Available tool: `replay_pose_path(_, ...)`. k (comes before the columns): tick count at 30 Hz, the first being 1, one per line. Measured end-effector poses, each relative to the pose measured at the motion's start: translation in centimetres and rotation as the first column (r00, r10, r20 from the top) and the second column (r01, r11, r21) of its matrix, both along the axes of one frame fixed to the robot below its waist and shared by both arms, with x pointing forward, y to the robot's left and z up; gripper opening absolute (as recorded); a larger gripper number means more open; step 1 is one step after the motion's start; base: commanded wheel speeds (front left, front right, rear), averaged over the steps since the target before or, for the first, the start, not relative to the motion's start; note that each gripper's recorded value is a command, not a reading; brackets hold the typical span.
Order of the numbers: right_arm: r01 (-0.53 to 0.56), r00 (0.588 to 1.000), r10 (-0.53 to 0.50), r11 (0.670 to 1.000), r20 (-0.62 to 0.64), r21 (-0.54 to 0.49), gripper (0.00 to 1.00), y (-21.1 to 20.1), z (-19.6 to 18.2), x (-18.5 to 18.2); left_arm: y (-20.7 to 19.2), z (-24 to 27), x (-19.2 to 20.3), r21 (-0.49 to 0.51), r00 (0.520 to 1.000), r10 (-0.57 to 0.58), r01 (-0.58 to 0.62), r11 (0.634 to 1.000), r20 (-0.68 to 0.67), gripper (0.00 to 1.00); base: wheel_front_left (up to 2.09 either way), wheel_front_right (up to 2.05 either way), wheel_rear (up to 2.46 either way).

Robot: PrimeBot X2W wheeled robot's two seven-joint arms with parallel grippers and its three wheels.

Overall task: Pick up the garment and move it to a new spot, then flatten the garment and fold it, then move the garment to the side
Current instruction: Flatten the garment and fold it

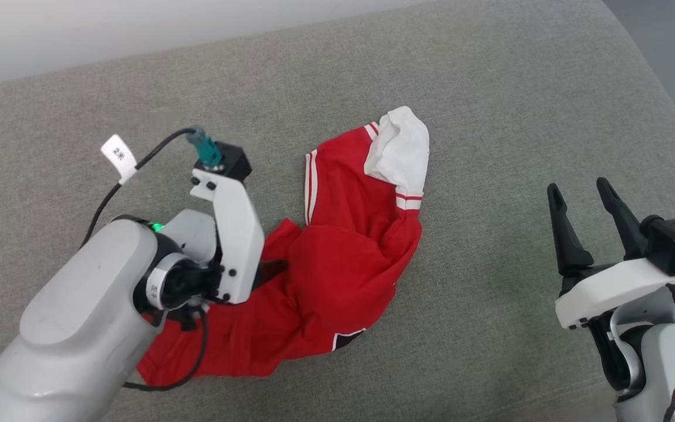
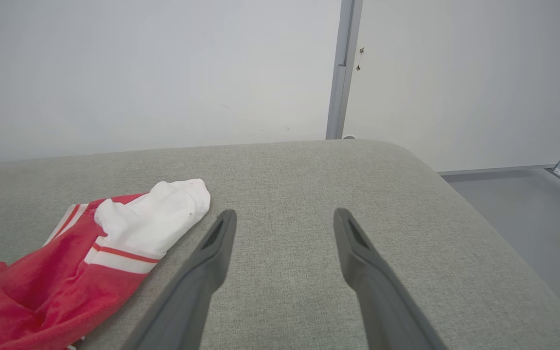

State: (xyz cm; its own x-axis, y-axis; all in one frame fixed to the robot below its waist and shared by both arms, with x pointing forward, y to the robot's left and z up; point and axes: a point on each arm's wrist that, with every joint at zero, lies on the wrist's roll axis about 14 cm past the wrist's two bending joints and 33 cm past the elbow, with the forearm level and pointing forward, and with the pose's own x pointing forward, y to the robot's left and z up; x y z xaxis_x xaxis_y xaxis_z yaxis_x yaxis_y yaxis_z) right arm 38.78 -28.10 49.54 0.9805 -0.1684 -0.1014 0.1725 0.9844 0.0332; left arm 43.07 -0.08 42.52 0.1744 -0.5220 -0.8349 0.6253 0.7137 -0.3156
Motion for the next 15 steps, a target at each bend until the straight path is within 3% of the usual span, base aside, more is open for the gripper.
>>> replay_pose_path(8,-0.002,1.0,0.002,1.0,-0.003,0.003,1.0,0.2,-0.1,0.1,1.8,-2.3,0.0,0.076,0.998,0.034,-0.031,0.997,-0.043,1.0,0.0,0.0,0.0)
replay_pose_path(9,-0.003,1.0,0.003,1.0,-0.003,0.003,1.0,0.2,-0.1,0.2,2.0,-2.5,-0.1,0.082,0.998,0.038,-0.033,0.996,-0.057,0.59,0.0,0.0,0.0)
replay_pose_path(10,-0.004,1.0,0.004,1.0,-0.003,0.005,1.0,0.2,-0.1,0.2,2.1,-2.7,-0.3,0.079,0.996,0.045,-0.039,0.996,-0.071,0.11,0.0,0.0,0.0)
replay_pose_path(11,-0.005,1.0,0.005,1.0,-0.003,0.006,1.0,0.3,-0.1,0.3,1.9,-2.8,-0.5,0.07,0.995,0.046,-0.04,0.997,-0.085,0.0,0.0,0.0,0.0)
replay_pose_path(15,-0.009,1.0,0.009,1.0,-0.004,0.007,1.0,0.3,-0.2,0.4,2.5,-3.0,-0.1,0.064,0.991,0.088,-0.082,0.995,-0.103,0.0,0.0,0.0,0.0)
